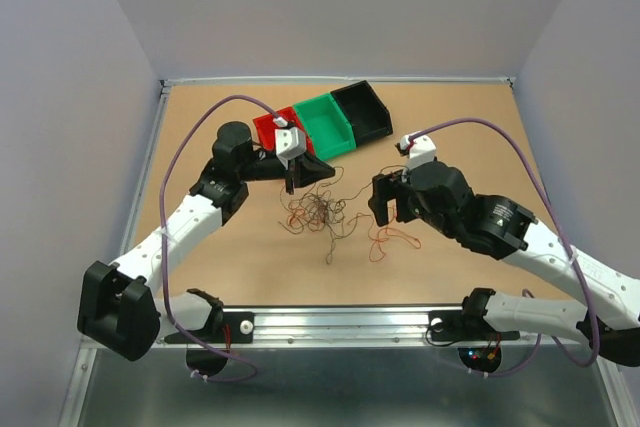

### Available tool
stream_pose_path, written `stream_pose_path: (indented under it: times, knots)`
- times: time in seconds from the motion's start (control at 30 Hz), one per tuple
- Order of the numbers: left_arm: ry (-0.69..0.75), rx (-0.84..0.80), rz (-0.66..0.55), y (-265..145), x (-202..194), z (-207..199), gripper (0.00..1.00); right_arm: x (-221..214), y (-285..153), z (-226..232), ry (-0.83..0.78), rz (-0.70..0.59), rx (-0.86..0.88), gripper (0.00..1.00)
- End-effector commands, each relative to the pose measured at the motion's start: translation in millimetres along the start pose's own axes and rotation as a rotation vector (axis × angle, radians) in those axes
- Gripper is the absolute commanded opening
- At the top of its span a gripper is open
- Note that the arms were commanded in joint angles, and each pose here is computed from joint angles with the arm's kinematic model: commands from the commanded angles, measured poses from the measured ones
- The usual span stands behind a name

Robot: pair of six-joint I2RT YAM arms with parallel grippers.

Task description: Untangle the cables

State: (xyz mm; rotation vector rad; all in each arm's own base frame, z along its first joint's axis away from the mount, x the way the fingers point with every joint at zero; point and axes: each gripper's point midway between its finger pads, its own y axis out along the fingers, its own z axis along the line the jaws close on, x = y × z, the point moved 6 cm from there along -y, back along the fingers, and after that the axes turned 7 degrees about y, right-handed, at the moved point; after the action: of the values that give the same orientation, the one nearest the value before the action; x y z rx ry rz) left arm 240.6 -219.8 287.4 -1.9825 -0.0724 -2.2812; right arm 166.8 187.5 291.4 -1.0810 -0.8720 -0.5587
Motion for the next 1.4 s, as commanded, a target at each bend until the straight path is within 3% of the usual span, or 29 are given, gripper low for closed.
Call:
stream_pose_path:
  times: [0.0,0.2,0.6,1.23,1.3,1.37]
  knots:
    - [0.147,-0.045,-0.049,5.7,11.7,-10.0,0.14,14.7,-6.7,7.2,0.014,-0.076,0.073,0.9]
    - [0.162,-0.084,-0.045,19.5,5.8,-21.4,0.27,16.7,-2.2,13.4,0.011,-0.075,0.096,0.88]
    - [0.136,-0.122,-0.016,53.5,-20.5,-32.0,0.28,31.0,-11.7,24.6,0.056,-0.169,0.211,0.68]
    - [0.212,-0.077,-0.086,42.5,-4.3,-49.2,0.35,26.8,-4.1,25.6,0.051,-0.161,0.203,0.64]
    - [0.227,-0.075,-0.095,39.4,-1.3,-51.6,0.4,26.4,-3.5,24.7,0.054,-0.164,0.197,0.64]
    - [0.227,-0.103,-0.098,37.3,-3.7,-57.2,0.52,27.1,-3.2,24.0,0.055,-0.168,0.192,0.64]
